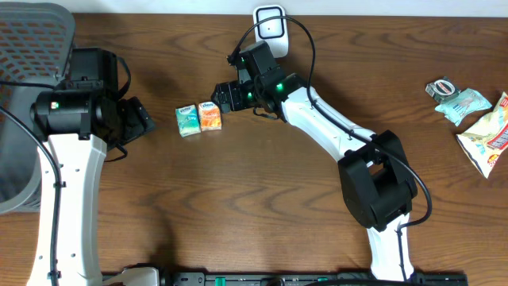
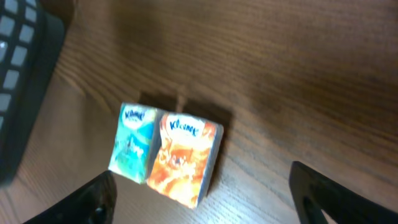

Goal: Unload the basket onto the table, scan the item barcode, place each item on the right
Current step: 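Move the right gripper left over the orange Kleenex tissue pack, then lower the right gripper and grasp the orange Kleenex pack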

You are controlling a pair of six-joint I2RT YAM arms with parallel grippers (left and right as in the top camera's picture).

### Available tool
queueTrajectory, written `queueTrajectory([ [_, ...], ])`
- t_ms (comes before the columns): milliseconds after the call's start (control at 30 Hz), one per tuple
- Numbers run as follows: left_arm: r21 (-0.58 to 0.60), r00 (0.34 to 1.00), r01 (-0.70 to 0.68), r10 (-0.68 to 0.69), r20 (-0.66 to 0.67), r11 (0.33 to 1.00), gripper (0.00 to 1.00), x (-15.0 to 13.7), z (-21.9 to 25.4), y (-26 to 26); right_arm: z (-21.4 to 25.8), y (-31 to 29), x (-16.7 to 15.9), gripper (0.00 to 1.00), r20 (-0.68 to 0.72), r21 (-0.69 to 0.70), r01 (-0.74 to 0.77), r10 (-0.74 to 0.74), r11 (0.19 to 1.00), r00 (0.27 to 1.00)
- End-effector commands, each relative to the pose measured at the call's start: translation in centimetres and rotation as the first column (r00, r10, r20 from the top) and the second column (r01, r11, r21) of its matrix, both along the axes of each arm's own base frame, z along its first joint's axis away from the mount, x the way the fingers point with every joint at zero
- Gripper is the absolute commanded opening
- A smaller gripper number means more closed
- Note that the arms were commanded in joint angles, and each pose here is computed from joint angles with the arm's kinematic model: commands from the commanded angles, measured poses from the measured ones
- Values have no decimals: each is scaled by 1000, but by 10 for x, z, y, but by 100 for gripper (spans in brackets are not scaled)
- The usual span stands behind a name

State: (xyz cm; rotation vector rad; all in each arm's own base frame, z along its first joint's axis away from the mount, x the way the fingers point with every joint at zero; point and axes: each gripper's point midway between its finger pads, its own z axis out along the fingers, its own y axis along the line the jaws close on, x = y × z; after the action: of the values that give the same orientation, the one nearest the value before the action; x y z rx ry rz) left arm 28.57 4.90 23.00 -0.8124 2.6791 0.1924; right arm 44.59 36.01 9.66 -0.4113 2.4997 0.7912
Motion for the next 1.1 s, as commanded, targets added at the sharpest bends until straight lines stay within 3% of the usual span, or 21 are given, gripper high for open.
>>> queueTrajectory([
  [0, 7, 1000, -16, 16, -2, 1000, 98, 0, 0, 3, -22, 4, 2, 77, -34, -9, 29, -29, 1000, 999],
  [367, 7, 1000, -16, 16, -2, 1000, 98, 0, 0, 3, -72, 29, -6, 63, -57, -23, 5, -7, 1000, 998],
  [700, 7, 1000, -16, 16, -2, 1000, 98, 0, 0, 3, -94, -9, -5, 50, -21, -254, 128, -137, 959, 990],
  [1067, 6, 1000, -16, 16, -2, 1000, 98, 0, 0, 3, -34, -63, -8, 48, 70, -413, 242, -235, 878, 970],
])
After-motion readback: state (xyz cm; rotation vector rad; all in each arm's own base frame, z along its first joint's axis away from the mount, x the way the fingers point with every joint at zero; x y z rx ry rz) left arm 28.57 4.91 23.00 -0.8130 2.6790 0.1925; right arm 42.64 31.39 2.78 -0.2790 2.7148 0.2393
